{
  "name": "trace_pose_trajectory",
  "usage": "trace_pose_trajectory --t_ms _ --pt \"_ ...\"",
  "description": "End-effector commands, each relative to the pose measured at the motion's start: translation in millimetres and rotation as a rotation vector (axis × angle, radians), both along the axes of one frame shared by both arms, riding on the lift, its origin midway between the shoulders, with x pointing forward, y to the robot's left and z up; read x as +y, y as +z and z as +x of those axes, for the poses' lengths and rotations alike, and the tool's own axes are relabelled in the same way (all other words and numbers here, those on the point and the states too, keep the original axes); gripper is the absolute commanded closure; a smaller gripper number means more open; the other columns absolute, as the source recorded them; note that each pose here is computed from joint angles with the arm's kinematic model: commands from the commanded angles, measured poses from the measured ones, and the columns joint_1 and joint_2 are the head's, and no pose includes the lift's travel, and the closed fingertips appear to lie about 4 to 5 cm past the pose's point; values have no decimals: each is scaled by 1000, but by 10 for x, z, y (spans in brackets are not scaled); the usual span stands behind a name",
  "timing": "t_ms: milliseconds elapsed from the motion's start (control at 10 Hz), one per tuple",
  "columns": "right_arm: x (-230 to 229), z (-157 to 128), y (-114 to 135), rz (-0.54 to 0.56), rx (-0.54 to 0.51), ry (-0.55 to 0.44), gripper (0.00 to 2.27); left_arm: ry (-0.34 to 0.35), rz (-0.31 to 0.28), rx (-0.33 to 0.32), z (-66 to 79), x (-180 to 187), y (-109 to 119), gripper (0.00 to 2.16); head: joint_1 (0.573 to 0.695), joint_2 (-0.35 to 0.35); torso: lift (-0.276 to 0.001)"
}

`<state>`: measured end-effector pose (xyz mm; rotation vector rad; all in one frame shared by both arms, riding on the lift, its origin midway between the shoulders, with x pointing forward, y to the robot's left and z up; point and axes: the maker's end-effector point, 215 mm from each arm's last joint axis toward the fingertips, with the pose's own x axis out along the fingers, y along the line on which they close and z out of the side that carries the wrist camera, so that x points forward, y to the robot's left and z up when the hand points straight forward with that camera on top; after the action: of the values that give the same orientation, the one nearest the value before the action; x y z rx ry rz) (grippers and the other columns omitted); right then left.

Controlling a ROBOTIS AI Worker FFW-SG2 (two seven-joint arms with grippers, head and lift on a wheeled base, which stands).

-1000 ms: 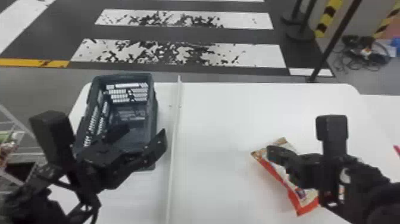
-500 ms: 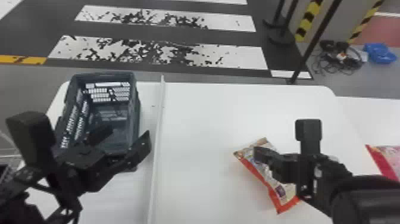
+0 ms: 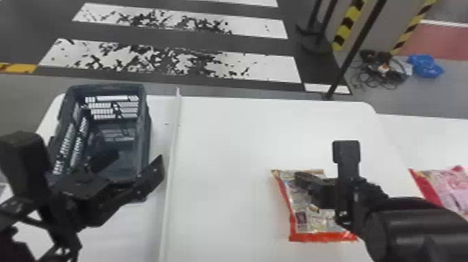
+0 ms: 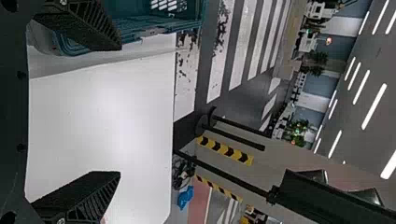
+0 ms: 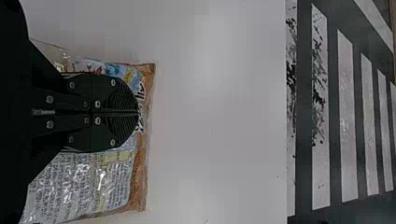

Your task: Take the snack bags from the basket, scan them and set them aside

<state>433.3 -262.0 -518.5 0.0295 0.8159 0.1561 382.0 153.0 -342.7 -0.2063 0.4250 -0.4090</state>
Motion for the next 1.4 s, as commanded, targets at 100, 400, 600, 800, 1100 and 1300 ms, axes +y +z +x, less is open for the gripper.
trace_pose_trajectory --t_ms 100,400,600,800,1100,1300 --pt "-183 33 19 -5 -9 -32 2253 -2 -2 5 31 -20 -38 36 695 -163 -75" --pt "-185 16 370 48 -91 -48 2253 -1 -2 -8 66 -20 19 36 695 -179 -75" --pt "-160 -232 617 76 -122 -48 2253 -2 -4 -12 71 -31 41 36 695 -176 -75" --pt "-206 -485 538 80 -93 -45 2253 1 -7 -13 77 -25 44 36 695 -181 -75" --pt "-114 -721 405 85 -71 -11 2253 5 -13 -20 87 -36 62 36 695 -188 -75" --pt "-50 -785 219 69 -53 14 2253 5 -16 -23 81 -40 76 36 695 -185 -75"
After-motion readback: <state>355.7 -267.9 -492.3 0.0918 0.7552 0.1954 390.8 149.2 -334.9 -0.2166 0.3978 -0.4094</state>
